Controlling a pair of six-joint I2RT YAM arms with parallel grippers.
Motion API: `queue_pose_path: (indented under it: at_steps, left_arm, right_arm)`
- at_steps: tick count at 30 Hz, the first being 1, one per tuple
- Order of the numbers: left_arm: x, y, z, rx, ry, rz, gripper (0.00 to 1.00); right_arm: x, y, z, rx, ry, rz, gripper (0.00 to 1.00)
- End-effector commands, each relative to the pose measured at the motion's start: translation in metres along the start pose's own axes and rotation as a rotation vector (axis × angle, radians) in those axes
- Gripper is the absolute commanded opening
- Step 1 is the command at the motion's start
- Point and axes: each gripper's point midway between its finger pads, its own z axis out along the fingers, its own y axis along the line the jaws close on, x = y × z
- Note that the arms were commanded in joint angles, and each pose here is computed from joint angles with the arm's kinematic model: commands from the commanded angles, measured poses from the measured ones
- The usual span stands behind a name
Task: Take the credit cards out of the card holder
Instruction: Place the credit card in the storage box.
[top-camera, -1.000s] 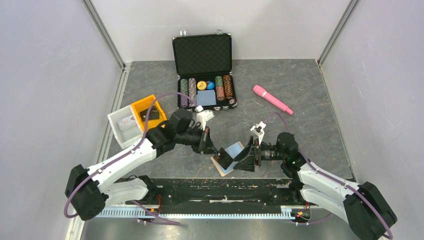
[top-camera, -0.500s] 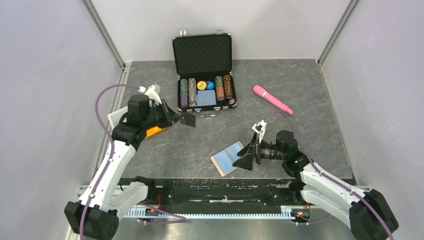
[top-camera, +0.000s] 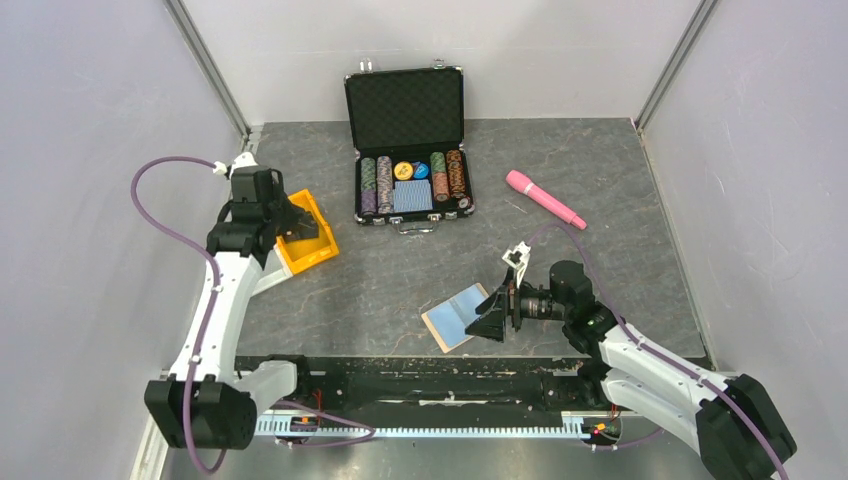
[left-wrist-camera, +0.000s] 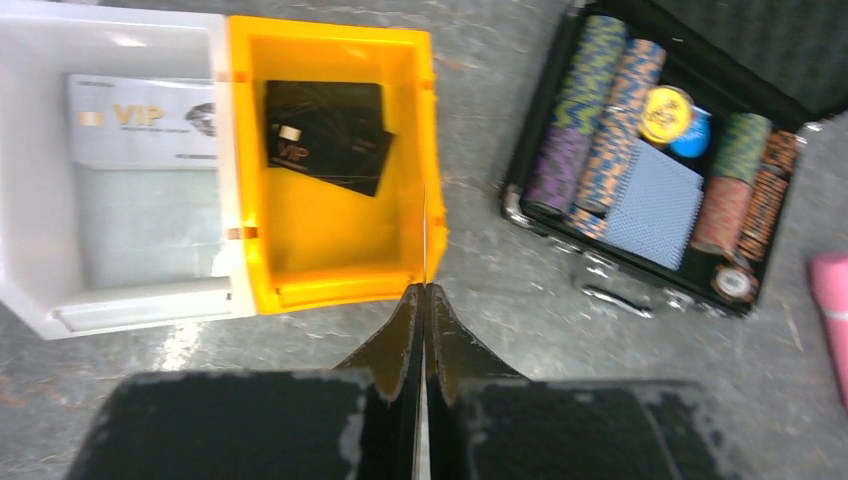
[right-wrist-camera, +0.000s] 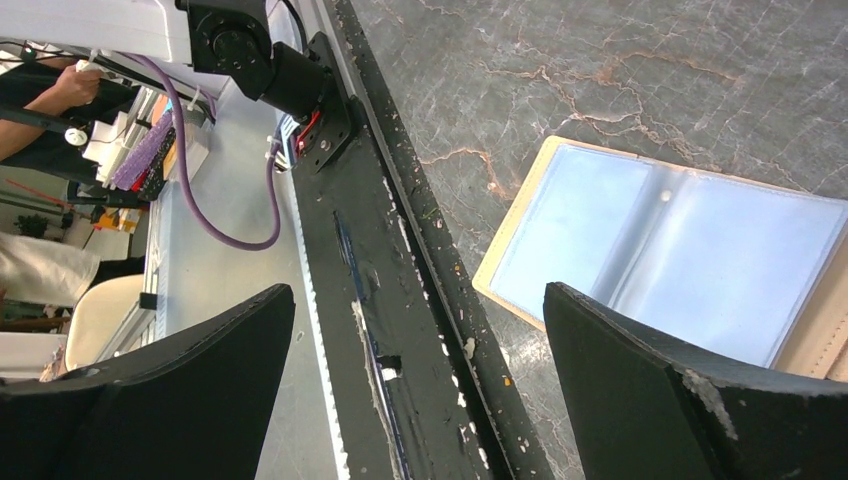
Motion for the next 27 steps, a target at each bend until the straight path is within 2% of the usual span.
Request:
queue_pose_path:
  at_steps: [1,10,20,27]
  left_arm:
    - [-0.023,0.022,0.016,-0.097,-0.052,0.028,0.02]
    - [-0.011,0.044,0.061,-0.13,0.055,-0.01,0.02]
    - [0.014,0.053,0.082,-0.163,0.184,0.047,0.02]
    - [0.021,0.042,0.096,-0.099,0.227,0.046,0.02]
  right_arm:
    - [-0.008,0.001,0.001,-0.004,-0.01,-0.047,0.98]
    - [-0.014,0.0,0.003,0.001,0.015,-0.069,0.98]
    - [-0.021,0.0,0.006,0.001,0.019,-0.077,0.98]
    - [-0.023,0.001,0.006,-0.002,0.02,-0.082,0.98]
